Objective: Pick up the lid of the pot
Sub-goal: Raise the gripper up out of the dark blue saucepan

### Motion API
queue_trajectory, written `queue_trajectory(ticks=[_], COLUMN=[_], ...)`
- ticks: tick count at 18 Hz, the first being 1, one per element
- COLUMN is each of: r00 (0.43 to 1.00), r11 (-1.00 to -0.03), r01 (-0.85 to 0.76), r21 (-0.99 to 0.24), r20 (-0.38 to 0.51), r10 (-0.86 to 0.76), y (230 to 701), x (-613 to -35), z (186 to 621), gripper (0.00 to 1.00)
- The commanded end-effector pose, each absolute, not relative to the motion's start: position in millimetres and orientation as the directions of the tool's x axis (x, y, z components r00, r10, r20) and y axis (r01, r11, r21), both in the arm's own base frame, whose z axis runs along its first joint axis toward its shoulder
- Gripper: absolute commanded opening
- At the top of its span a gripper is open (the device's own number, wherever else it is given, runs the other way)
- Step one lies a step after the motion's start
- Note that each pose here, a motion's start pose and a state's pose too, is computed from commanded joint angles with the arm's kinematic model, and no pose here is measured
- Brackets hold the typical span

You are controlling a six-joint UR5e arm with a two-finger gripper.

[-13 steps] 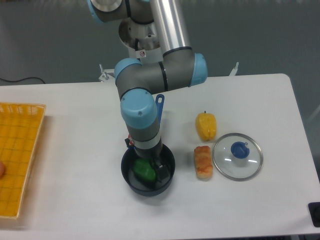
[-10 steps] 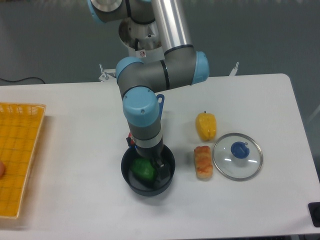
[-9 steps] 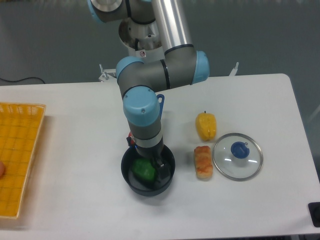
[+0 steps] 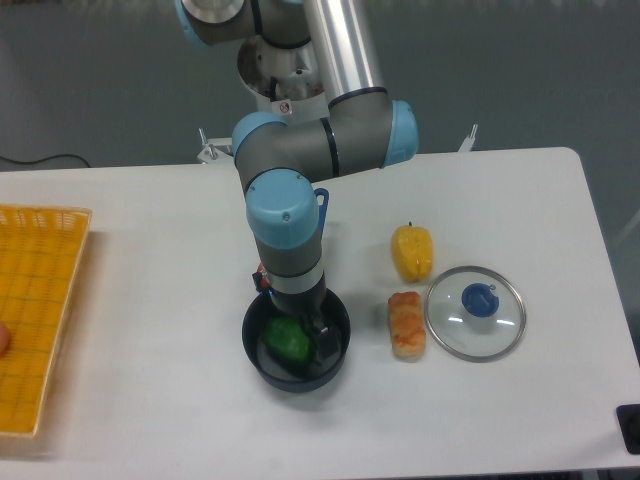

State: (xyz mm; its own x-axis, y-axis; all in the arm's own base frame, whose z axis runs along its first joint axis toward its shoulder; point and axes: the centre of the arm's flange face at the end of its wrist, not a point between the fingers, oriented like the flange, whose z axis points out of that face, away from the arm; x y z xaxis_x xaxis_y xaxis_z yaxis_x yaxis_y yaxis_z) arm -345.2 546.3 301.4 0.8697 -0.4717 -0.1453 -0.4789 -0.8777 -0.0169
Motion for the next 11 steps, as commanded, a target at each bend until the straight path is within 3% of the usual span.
queue_trajectory(ticks=[7, 11], r00=[0.908, 0.902], r11=[-0.904, -0.907], r01=[-0.407, -0.409], r21=[-0.131, -0.097], r20=[-0.168, -0.196], r10=[-0.384, -0.386], y=[534, 534], x=[-363, -369], z=[335, 342], gripper=[1.0, 1.0])
